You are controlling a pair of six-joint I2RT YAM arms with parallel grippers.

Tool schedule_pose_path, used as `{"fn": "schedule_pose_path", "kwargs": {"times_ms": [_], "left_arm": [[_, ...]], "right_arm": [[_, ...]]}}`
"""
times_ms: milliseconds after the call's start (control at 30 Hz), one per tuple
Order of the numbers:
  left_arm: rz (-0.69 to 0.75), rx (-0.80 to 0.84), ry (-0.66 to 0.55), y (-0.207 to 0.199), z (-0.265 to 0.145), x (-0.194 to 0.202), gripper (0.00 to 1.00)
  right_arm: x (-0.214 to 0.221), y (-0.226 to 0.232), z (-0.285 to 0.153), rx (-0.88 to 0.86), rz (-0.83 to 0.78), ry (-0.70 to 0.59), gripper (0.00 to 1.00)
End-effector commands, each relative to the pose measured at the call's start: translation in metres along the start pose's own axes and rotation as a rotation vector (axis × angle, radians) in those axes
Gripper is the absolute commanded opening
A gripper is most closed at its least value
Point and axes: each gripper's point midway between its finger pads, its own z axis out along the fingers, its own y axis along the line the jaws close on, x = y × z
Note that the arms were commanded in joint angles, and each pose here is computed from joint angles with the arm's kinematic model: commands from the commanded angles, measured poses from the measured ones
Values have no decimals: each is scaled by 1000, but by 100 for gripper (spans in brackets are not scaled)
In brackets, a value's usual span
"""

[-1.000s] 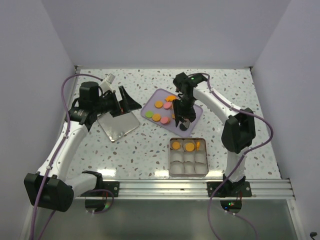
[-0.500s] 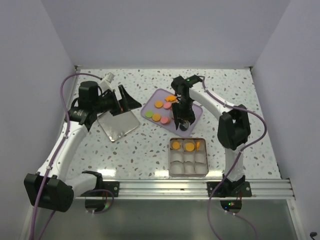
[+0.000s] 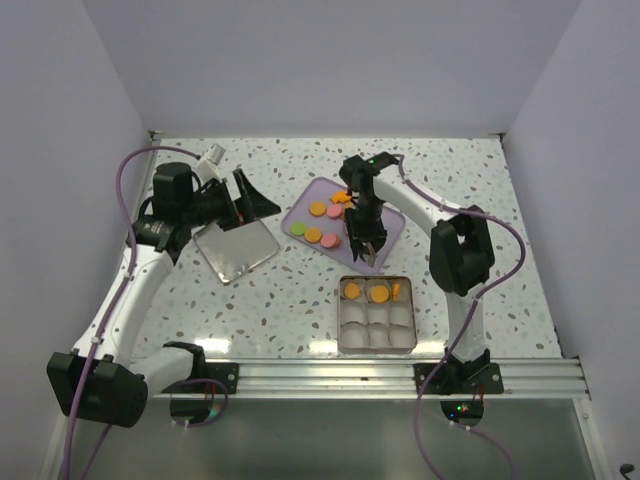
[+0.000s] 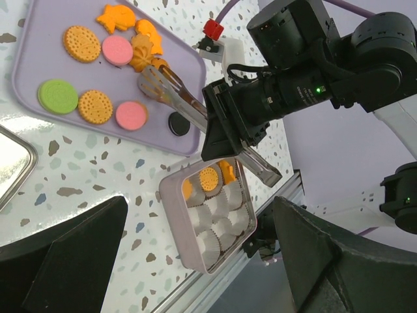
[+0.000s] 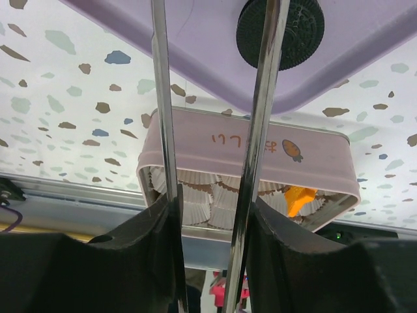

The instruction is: Pack the cookies

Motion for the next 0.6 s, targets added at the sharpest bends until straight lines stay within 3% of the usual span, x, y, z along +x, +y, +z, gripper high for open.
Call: {"fn": "schedule_pose_path", "kwargs": {"times_ms": [0,300,567], "left_arm": [[48,35,-29,-9,-5,-8,100],[36,30,-2,-6,2,-11,100],[-12,53,17,-4,10,-8,100]], "right_arm": [[29,-11,-19,51,-3,99,37],[25,-9,-68,23,23,-73,32],[83,-4,-96,-134,39,-105,33]]}}
